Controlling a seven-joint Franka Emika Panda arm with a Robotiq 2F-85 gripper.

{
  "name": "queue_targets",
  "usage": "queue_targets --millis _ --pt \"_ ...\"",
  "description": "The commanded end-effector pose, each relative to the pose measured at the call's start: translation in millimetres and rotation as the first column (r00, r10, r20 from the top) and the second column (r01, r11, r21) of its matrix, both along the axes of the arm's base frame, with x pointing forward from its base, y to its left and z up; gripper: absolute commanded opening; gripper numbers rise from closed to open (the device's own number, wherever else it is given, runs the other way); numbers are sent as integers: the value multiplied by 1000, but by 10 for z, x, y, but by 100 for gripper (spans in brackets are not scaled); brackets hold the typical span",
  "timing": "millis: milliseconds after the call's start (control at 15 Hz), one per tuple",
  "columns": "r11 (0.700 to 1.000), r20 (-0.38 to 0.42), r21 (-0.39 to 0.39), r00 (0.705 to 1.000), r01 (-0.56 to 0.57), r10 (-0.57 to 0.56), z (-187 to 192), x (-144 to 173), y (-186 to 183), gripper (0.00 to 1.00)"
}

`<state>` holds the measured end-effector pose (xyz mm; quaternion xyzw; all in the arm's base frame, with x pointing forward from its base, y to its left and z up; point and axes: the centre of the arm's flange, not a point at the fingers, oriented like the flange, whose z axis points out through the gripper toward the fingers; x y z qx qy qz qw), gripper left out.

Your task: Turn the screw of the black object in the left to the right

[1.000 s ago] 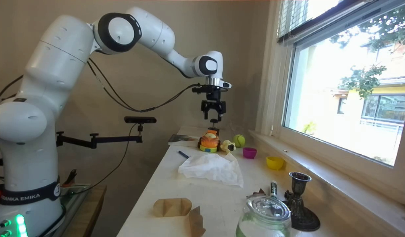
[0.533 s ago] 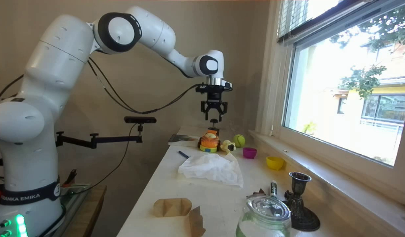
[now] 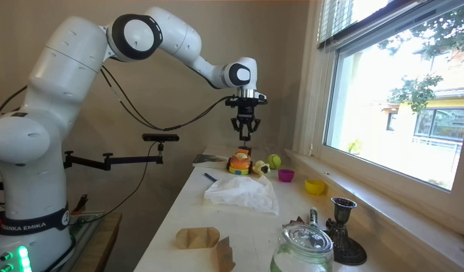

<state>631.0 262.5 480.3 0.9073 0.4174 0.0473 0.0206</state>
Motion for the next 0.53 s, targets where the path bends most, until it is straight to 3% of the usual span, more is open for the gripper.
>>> queue_targets --millis 0,267,467 --pt "998 12 -14 998 66 -66 29 -93 -23 14" --pt "964 13 -16 964 265 -265 1 -150 53 14" --pt "905 -14 -10 905 425 -425 -10 -203 114 14"
